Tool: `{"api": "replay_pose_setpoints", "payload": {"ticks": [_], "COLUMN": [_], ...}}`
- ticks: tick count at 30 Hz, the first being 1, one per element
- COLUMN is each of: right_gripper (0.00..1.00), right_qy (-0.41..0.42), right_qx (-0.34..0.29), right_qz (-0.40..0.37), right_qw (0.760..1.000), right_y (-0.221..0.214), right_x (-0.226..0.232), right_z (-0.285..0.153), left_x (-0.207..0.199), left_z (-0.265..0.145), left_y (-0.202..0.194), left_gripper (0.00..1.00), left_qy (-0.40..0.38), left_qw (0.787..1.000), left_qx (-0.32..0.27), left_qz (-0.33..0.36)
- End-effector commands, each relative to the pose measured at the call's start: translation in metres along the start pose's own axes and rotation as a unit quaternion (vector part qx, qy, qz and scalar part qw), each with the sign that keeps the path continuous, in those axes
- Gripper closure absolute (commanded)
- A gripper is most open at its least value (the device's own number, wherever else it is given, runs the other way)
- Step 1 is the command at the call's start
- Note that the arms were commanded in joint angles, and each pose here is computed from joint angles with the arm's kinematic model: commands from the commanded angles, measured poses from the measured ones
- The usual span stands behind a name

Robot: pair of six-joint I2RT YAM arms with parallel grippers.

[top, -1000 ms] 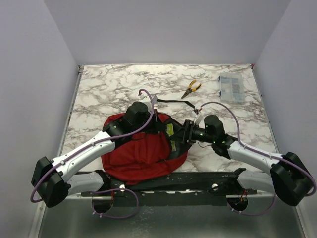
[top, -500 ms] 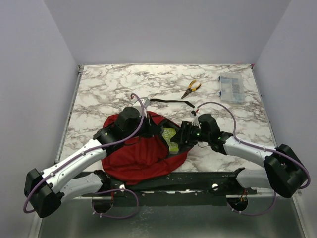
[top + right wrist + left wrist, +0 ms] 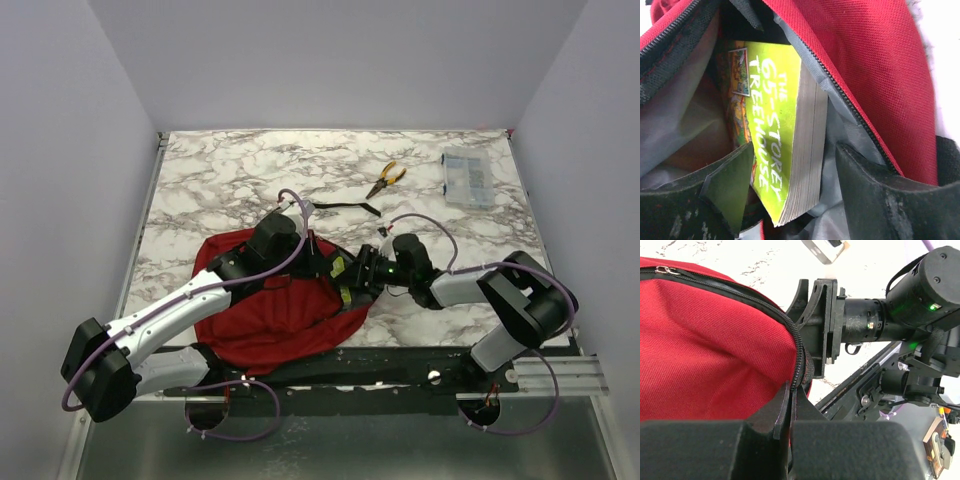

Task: Pack the student bag
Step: Place the book in the student bag.

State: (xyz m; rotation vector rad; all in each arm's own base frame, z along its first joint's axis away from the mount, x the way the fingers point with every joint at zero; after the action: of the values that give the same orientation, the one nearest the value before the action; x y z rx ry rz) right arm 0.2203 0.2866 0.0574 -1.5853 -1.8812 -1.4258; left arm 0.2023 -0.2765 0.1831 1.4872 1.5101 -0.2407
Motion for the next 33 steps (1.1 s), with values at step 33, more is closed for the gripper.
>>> {"api": "replay_pose_setpoints", "payload": {"ticks": [33], "right_gripper": [0.31], "right_qy": [0.182], "right_qx": [0.005], "right_qz": [0.069], "right_qw": [0.981], "right_y": [-0.019], "right_x": [0.049], "right_z": [0.037], "left_x": [-0.01], "left_z": [-0.004], "left_y": [-0.017], "left_gripper": [1.0], "left_qy": [-0.043], "left_qw": [0.998], "left_qx": [0.036], "left_qz": [-0.014]}}
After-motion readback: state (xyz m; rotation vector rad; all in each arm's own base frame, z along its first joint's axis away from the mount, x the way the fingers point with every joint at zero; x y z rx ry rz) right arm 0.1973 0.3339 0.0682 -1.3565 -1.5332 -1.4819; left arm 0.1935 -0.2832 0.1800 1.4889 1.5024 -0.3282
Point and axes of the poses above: each gripper's point midway between its finger pads, its own z axis out along the fingers, its own x axis along the line the jaws close on, y = z × x, the point moved 1 cm from there along -z, back along the fingers, and after that the axes turned 11 degrees about -z, right-handed, at the moved point
